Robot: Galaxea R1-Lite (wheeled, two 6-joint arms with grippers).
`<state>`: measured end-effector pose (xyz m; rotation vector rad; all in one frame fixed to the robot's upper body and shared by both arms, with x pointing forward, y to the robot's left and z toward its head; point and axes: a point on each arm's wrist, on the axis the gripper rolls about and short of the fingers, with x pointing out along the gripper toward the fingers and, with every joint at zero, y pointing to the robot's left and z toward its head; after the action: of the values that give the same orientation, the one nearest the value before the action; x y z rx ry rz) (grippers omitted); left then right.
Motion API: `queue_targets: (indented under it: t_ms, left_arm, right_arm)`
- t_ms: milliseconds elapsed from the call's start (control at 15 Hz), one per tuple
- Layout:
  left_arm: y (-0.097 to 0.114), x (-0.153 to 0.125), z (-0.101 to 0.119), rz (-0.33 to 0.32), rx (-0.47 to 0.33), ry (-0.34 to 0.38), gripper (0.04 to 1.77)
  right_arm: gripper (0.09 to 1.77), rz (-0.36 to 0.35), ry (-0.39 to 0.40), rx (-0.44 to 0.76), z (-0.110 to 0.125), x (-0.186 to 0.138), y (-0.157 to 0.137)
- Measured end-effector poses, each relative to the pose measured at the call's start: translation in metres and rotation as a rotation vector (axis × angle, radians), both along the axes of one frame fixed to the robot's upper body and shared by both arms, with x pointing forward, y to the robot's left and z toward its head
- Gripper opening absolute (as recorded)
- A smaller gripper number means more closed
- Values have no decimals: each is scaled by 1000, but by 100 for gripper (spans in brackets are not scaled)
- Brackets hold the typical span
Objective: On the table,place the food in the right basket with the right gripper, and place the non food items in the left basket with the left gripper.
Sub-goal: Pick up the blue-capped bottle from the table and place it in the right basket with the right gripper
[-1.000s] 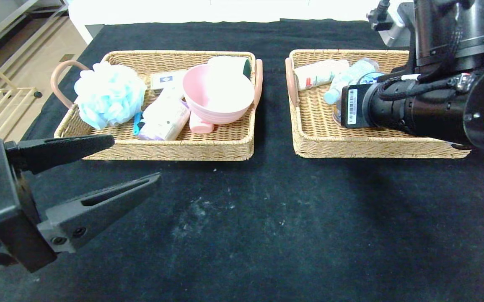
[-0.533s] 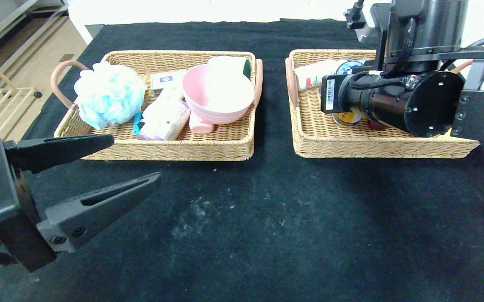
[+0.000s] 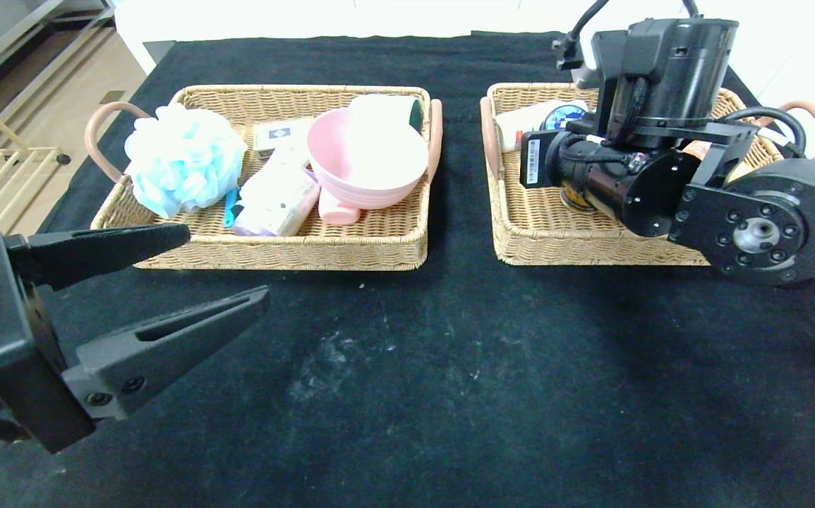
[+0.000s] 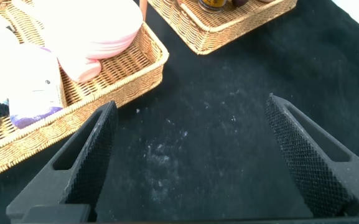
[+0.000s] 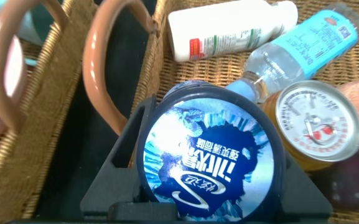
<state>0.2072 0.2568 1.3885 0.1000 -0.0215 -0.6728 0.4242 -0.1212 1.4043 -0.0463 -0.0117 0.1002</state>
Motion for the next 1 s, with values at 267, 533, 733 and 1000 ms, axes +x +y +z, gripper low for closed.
queue_targets:
  t_ms: [267,533,733,1000]
  left_arm:
    - [0,0,0,0,-1,-2,172]
    - [0,0,1,1,-2,-3,172]
    - [0,0,1,1,-2,-3,172]
    - [0,0,0,0,1,0,172]
  right_arm:
    - [87,-21,-3,-1,-10,14,-1]
    - [92,-23,-10,-11,-13,16,0]
    - [118,-21,-10,-9,-13,16,0]
    - [139,-17,-12,-9,-12,14,1]
